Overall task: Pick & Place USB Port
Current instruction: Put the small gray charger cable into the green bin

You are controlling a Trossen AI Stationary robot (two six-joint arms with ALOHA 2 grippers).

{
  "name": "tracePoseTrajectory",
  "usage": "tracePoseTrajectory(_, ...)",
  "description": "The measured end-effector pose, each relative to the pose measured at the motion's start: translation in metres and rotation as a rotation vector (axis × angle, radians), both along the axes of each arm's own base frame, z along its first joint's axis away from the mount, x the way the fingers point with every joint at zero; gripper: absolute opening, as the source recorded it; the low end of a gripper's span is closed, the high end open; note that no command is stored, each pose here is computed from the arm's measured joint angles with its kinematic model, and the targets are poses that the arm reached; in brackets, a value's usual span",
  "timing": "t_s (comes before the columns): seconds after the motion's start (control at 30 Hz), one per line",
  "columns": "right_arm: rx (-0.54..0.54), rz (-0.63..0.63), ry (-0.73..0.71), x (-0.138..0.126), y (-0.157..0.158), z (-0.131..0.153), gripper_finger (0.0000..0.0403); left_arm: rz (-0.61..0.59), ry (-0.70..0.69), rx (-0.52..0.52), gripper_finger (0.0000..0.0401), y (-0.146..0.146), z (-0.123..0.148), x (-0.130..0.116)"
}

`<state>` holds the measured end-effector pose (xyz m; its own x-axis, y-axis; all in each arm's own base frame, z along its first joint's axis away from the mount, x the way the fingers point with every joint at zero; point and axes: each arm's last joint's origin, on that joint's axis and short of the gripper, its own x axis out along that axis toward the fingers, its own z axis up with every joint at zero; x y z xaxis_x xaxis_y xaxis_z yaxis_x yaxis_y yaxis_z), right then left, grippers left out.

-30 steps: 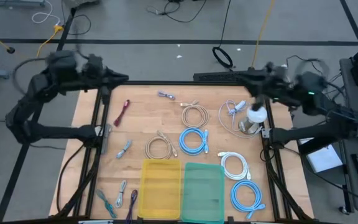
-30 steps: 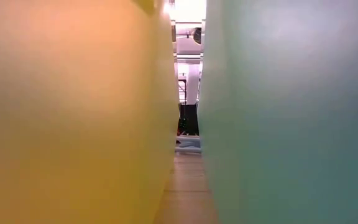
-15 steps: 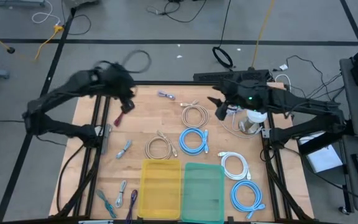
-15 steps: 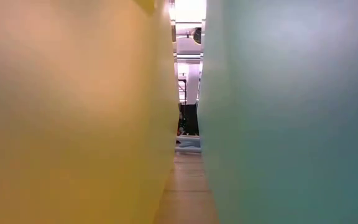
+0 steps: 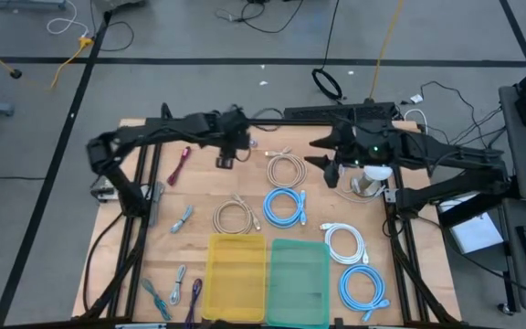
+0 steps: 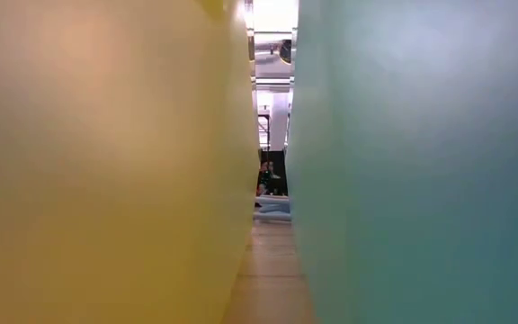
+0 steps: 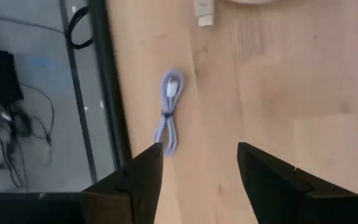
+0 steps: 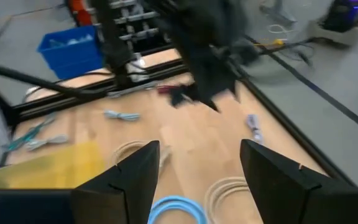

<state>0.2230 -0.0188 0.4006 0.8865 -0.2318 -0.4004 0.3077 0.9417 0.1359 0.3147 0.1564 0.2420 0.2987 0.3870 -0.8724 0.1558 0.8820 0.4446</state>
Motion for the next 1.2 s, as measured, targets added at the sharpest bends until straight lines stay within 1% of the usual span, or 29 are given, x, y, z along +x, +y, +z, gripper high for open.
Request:
tracePoseTrajectory(0.07, 0.001, 0.030, -0.005, -0.002, 0.007, 0.001, 0.0216, -0.018, 0.037, 0.023, 0.0211, 0.008, -0.018, 0.009)
tracePoseTrajectory(0.13, 0.015, 0.052, -0.011, -0.002, 0.013, 0.002, 0.0216, 0.003, 0.040, 0.053, 0.0212, 0.018, -0.031, 0.015)
tracePoseTrajectory(0.2, 0.027, 0.075, -0.008, -0.002, 0.020, 0.001, 0.0215, 0.036, 0.028, 0.067, 0.0212, 0.028, -0.039, 0.018)
tracePoseTrajectory(0.3, 0.044, 0.107, -0.001, -0.001, 0.029, -0.002, 0.0215, 0.100, 0.037, 0.051, 0.0212, 0.045, -0.044, 0.021)
tracePoseTrajectory(0.37, 0.052, 0.123, 0.007, 0.000, 0.033, -0.005, 0.0215, 0.174, 0.014, 0.011, 0.0212, 0.057, -0.043, 0.021)
tracePoseTrajectory(0.43, 0.058, 0.133, 0.013, 0.001, 0.036, -0.009, 0.0215, 0.244, -0.036, -0.061, 0.0212, 0.070, -0.037, 0.023)
tracePoseTrajectory(0.5, 0.067, 0.135, 0.000, 0.003, 0.038, -0.013, 0.0215, 0.306, -0.050, -0.136, 0.0212, 0.081, -0.035, 0.023)
tracePoseTrajectory(0.63, 0.072, 0.135, -0.038, 0.008, 0.038, -0.020, 0.0215, 0.367, -0.054, -0.222, 0.0212, 0.097, -0.035, 0.025)
tracePoseTrajectory(0.7, 0.074, 0.137, -0.064, 0.010, 0.039, -0.021, 0.0215, 0.383, -0.059, -0.291, 0.0212, 0.100, -0.032, 0.026)
tracePoseTrajectory(0.77, 0.075, 0.138, -0.089, 0.011, 0.039, -0.021, 0.0216, 0.388, -0.053, -0.344, 0.0212, 0.101, -0.035, 0.024)
tracePoseTrajectory(0.97, 0.092, 0.135, -0.134, 0.013, 0.039, -0.018, 0.0215, 0.364, -0.029, -0.345, 0.0212, 0.102, -0.042, 0.025)
tracePoseTrajectory(1.2, 0.115, 0.136, -0.151, 0.013, 0.042, -0.017, 0.0216, 0.359, 0.015, -0.324, 0.0212, 0.101, -0.057, 0.031)
